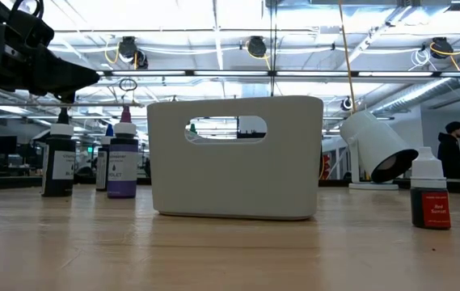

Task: Pick & Place food coloring
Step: Put the small yellow food coloring bottle into the white bin

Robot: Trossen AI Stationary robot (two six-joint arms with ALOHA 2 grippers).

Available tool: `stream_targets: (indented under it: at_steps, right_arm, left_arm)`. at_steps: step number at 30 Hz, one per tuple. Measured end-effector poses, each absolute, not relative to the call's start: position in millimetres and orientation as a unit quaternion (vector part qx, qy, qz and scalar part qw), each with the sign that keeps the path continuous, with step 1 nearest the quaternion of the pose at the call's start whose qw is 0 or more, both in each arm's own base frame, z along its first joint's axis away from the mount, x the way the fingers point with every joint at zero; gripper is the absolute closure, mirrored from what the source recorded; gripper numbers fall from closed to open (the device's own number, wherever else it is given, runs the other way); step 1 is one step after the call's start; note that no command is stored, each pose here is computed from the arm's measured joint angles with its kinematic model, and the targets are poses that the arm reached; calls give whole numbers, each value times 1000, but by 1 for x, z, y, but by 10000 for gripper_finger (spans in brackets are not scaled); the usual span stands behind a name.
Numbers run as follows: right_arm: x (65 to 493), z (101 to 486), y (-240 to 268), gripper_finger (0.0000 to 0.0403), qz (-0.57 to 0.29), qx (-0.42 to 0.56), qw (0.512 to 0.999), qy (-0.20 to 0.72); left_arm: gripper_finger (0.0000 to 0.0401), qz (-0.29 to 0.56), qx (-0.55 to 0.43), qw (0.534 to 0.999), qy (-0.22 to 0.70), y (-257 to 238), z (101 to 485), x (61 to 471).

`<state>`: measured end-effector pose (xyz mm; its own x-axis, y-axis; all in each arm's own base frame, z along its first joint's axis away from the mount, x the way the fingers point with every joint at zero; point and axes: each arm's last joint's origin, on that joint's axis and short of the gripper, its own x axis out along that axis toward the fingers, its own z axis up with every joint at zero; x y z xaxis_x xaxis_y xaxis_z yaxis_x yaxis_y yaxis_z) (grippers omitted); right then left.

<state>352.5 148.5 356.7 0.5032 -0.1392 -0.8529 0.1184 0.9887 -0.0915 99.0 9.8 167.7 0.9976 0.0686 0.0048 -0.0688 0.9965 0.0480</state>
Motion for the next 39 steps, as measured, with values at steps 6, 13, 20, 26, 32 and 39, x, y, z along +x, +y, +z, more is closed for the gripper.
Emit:
stream_targets:
  at_steps: [6, 13, 20, 26, 32, 39]
  right_arm:
    - [335, 300, 167, 287, -91, -52, 809, 579]
    - [296, 236, 172, 297, -207, -51, 720, 660]
    - [244, 223, 180, 300, -293, -33, 715, 634]
    - [200, 239, 190, 299, -300, 71, 756, 578]
    - [171, 243, 192, 298, -214, 165, 763, 588]
    - [163, 232, 178, 301, -140, 259, 784, 546]
  left_arm:
    - [343, 34, 24, 999, -1, 10, 168, 99]
    - [343, 34, 24, 999, -2, 10, 168, 99]
    - [343, 34, 24, 999, -2, 10, 168, 99]
    - [343, 34, 24, 999, -2, 10, 168, 99]
    - [343, 34, 24, 999, -2, 10, 168, 99]
    - [343, 34, 24, 999, -2, 10, 168, 99]
